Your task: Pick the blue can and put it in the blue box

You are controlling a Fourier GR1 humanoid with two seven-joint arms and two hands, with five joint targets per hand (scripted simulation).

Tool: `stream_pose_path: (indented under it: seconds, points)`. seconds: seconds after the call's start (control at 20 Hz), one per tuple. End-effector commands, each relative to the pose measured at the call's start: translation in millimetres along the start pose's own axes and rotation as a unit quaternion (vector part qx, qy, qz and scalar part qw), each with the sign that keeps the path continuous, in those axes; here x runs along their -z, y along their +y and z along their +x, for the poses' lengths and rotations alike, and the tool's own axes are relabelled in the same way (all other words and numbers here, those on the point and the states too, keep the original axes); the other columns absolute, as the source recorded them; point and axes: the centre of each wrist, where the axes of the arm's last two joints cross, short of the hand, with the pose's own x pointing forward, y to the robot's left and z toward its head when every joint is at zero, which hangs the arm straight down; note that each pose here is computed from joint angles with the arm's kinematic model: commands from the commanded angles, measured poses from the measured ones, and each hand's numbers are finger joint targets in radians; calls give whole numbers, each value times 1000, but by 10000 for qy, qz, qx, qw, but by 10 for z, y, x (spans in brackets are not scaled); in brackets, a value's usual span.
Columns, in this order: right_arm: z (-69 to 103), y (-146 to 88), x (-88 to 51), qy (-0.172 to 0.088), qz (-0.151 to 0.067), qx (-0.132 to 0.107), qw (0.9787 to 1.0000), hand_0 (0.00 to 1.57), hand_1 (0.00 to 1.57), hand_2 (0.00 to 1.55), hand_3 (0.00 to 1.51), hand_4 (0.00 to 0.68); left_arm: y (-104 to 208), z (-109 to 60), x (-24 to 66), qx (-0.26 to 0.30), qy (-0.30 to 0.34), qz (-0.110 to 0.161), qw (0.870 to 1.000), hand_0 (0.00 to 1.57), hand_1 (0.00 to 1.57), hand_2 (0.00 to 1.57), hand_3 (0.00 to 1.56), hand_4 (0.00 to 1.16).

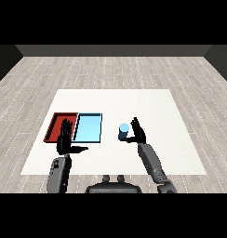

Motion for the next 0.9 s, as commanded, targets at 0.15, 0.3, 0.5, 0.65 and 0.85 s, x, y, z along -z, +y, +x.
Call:
stream_pose_path:
  seconds: [0.15,0.3,0.5,0.65,0.85]
  points:
    - [-45,188,19,6,43,6,10000,0,0,0,0,0,-53,-187,11,-33,-103,24,9999,0,0,0,0,0]
    - [-31,229,64,44,146,-14,9999,0,0,0,0,0,-6,107,-151,96,-83,93,9999,0,0,0,0,0]
    - [-92,157,213,2,137,123,9998,0,0,0,0,0,105,15,-180,41,6,28,10000,0,0,0,0,0]
    - [-129,255,252,108,181,25,9998,0,0,0,0,0,8,23,56,57,-34,143,9999,0,0,0,0,0]
    - [-143,246,250,166,247,22,9996,0,0,0,0,0,-20,113,-75,40,-101,26,9999,0,0,0,0,0]
